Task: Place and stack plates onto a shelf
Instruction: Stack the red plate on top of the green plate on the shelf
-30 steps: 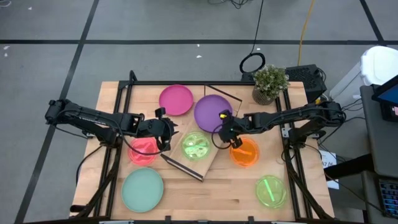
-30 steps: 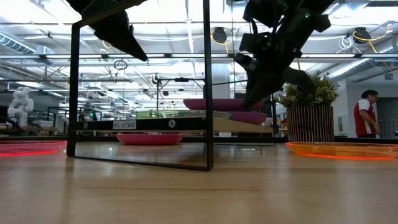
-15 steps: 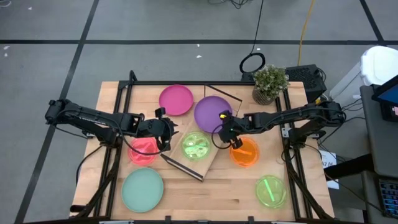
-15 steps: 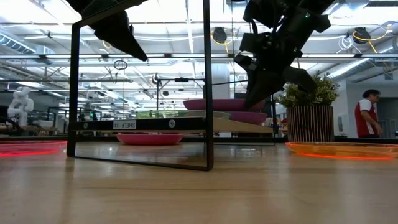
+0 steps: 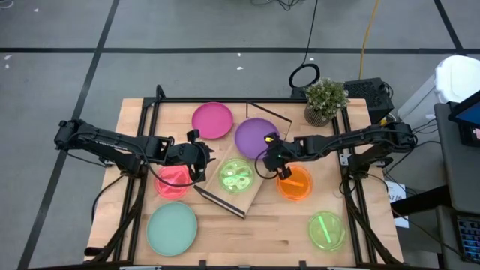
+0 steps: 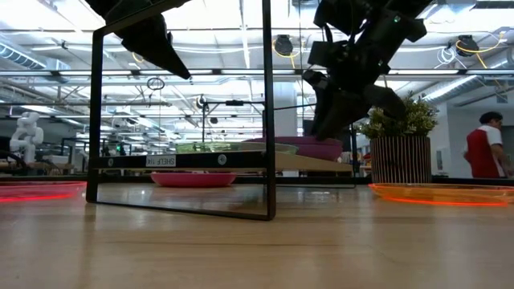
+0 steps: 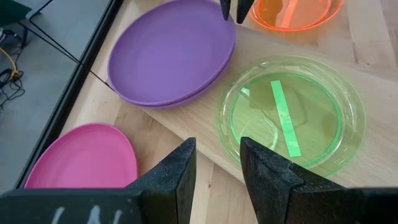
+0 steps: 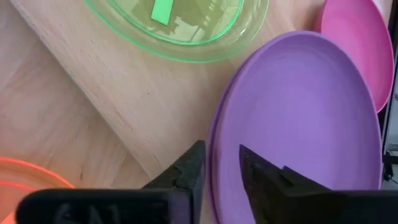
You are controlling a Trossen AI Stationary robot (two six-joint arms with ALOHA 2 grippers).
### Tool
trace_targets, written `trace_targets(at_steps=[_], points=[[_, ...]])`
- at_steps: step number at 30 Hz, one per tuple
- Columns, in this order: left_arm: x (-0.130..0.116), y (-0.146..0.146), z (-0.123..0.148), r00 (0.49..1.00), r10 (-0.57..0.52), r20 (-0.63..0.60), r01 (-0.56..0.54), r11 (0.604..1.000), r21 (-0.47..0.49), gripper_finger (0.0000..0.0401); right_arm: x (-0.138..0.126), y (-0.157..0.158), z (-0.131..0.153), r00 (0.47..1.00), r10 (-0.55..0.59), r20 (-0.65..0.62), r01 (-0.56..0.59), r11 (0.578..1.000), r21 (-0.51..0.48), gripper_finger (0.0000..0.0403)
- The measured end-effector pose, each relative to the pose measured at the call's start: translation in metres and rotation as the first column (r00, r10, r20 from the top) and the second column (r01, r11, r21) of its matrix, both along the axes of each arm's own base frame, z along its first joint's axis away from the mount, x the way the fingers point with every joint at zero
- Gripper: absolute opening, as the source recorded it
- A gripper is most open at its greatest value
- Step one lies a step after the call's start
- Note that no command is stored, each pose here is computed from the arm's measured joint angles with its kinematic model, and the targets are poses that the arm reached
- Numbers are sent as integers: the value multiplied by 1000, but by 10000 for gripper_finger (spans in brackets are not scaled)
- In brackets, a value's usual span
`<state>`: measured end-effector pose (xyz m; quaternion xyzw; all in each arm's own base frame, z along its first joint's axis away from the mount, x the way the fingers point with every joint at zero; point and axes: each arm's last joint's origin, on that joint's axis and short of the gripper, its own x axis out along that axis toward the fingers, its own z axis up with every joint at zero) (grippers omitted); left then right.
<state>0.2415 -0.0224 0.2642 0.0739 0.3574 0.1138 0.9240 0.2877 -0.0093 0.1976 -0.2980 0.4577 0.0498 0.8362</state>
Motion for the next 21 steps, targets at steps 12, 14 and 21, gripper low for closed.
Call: trace_targets(at_steps=[12,14,21], points=[[-4,1,-4,998,36,-46,-38,999,-33,131,-8,24,20,994,-50,102,39,993,109,108],[-6,1,-6,996,50,-73,-53,998,-42,131,-12,30,28,988,-70,135,50,988,146,108],[-18,-3,-14,975,123,-184,-142,985,-94,131,-28,48,53,967,-110,229,49,965,256,107]])
